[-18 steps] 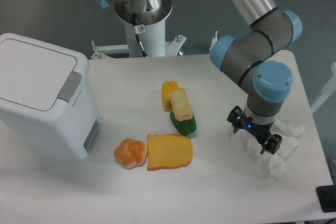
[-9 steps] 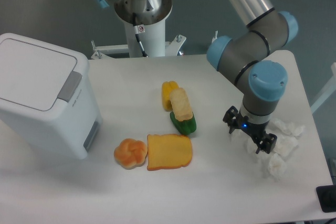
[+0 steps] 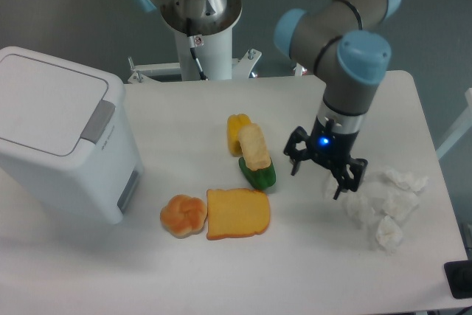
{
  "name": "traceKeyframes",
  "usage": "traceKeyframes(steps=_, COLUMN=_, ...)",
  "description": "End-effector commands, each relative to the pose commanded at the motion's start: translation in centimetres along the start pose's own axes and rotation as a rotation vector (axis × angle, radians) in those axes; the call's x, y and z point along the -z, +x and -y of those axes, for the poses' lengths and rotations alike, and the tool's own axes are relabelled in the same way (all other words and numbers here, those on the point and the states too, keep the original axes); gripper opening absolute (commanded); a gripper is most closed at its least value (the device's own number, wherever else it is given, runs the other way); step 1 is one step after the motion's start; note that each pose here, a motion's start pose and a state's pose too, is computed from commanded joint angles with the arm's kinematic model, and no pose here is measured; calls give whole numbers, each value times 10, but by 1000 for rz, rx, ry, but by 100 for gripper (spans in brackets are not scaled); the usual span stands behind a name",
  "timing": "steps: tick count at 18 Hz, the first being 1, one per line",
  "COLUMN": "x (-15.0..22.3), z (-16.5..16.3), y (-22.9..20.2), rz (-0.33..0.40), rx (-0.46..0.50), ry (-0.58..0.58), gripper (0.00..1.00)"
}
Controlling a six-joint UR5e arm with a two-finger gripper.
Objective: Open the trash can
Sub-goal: 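Move the gripper over the toy food toward the white trash can lid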
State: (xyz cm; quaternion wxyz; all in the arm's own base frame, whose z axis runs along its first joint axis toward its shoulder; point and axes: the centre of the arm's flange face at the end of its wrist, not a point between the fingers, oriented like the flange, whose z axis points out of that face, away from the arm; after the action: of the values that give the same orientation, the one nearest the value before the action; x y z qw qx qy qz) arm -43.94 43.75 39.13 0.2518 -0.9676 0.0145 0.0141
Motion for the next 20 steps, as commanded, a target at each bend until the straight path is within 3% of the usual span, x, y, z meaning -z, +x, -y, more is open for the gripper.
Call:
traceKeyframes(steps=4, x=17, z=50, y=52, rz=-12, rx=25, ry=45, gripper=100)
traceKeyframes(steps=11, x=52, z=121, y=142, rz=-102, rx=113, ry=174, gripper=100)
traceKeyframes(steps=15, x=63, z=128, y=145, rz=-136, rx=221, ry=209, gripper=100)
traceKeyframes(steps=18, x=76, z=136, y=151, rz=-164, rx=370, ry=230, gripper=100)
traceKeyframes(steps=20, x=74, z=136, y=153, rz=-173, rx=397, ry=225, gripper=100)
